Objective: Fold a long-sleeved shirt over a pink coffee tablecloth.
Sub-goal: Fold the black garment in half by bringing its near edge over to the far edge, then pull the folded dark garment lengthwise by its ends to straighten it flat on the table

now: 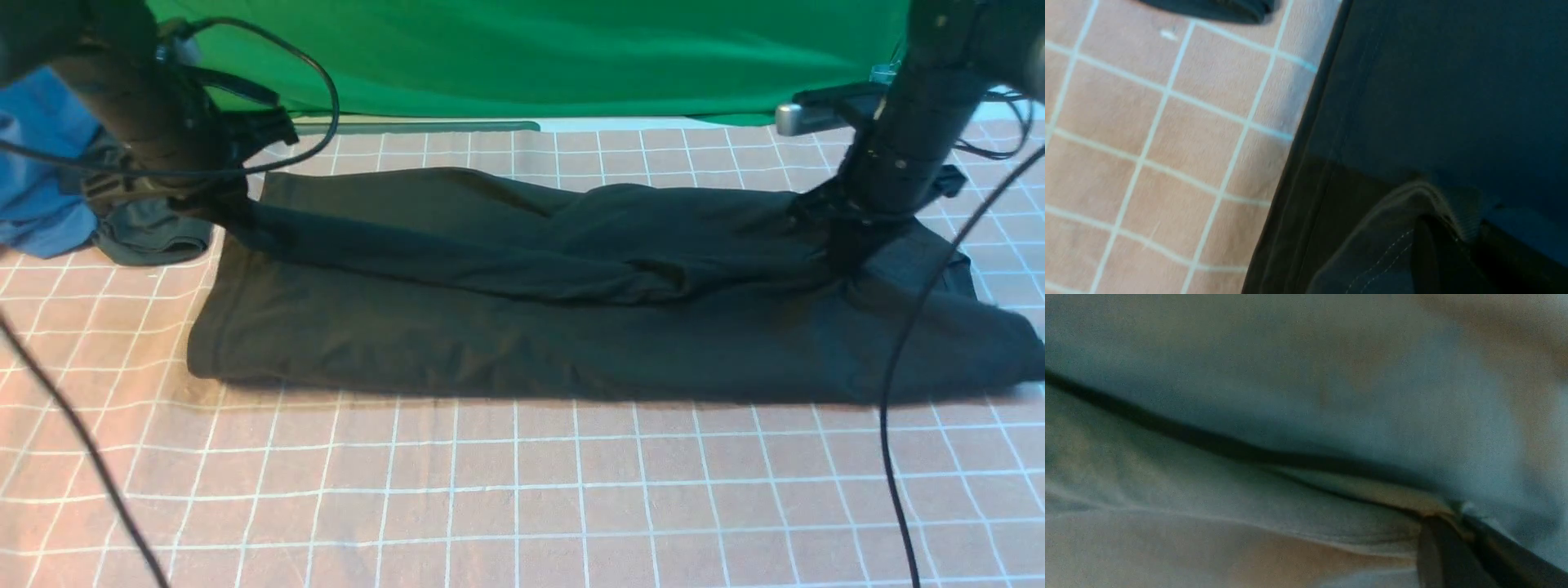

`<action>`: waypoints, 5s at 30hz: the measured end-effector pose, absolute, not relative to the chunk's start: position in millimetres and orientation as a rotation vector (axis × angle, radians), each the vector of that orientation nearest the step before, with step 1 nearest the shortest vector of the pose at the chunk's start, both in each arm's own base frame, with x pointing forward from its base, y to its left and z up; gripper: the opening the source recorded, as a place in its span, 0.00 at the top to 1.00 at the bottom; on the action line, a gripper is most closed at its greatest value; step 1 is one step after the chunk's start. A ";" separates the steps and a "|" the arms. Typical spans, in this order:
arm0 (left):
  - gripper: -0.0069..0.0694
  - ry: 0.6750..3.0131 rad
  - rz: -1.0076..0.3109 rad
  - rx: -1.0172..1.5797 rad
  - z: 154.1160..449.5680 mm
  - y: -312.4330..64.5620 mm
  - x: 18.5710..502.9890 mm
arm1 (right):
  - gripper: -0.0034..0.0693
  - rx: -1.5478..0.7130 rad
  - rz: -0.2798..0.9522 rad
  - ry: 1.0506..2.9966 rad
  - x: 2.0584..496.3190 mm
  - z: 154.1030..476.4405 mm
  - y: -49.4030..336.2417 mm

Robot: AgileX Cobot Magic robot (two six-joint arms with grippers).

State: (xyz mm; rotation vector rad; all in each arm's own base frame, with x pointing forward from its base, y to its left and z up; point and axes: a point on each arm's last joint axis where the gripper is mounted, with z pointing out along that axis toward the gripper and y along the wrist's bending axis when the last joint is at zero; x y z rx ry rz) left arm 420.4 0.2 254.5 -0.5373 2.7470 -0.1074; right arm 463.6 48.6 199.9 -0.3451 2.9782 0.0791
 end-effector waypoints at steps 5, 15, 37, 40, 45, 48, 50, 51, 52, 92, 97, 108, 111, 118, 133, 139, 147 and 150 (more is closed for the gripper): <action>0.87 2.786 -0.097 -0.540 240.3 0.3 430.6 | 0.61 -0.353 0.071 2.927 475.0 206.9 54.2; 0.87 2.816 -0.072 -0.547 240.2 4.4 429.4 | 0.24 -0.819 0.108 2.823 432.5 233.1 132.6; 0.87 2.838 -0.064 -0.528 240.1 4.6 427.5 | 0.84 -0.731 0.088 2.698 440.3 194.8 185.2; 0.87 2.833 -0.065 -0.528 240.5 5.2 428.0 | 0.89 -0.750 0.084 2.685 442.0 199.4 185.8; 0.87 2.792 -0.085 -0.557 248.6 13.4 431.8 | 0.90 -0.724 0.088 2.617 451.9 223.4 184.4; 0.87 2.761 -0.093 -0.561 253.0 16.1 434.7 | 0.90 -0.689 0.086 2.587 458.8 233.7 177.0; 0.87 2.736 -0.100 -0.558 255.2 16.6 437.0 | 0.90 -0.662 0.086 2.566 463.5 238.0 171.0; 0.87 2.715 -0.114 -0.558 256.0 16.1 438.8 | 0.90 -0.642 0.085 2.550 467.0 239.8 166.4; 0.87 2.698 -0.128 -0.559 256.6 15.6 440.4 | 0.90 -0.628 0.085 2.535 469.4 240.9 163.8; 0.50 2.415 0.050 -0.506 218.2 32.8 492.4 | 0.64 -0.570 0.054 2.215 510.9 211.4 167.8; 0.50 2.506 0.002 -0.562 243.4 28.3 472.8 | 0.72 -0.591 0.020 2.250 488.2 265.9 158.4; 0.89 2.694 -0.281 -0.273 212.9 -56.1 472.7 | 0.89 -0.611 0.007 2.354 465.3 293.8 150.2; 0.89 2.751 -0.295 -0.301 183.6 -63.6 477.0 | 0.89 -0.651 -0.016 2.425 461.6 288.0 146.0; 0.89 2.784 -0.274 -0.362 201.6 -29.7 469.4 | 0.89 -0.583 -0.077 2.672 453.0 286.3 89.3; 0.89 2.847 -0.344 -0.448 181.3 -12.8 424.3 | 0.48 -0.414 0.112 2.757 479.7 223.2 2.8; 0.89 2.825 -0.340 -0.445 176.5 -12.4 425.9 | 0.40 -0.467 0.112 2.728 494.0 189.1 12.8; 0.89 2.818 -0.342 -0.445 176.1 -12.5 426.3 | 0.39 -0.613 0.113 2.728 495.9 170.7 32.7; 0.89 2.816 -0.342 -0.445 176.1 -12.4 426.4 | 0.42 -0.645 0.123 2.745 494.0 167.0 40.7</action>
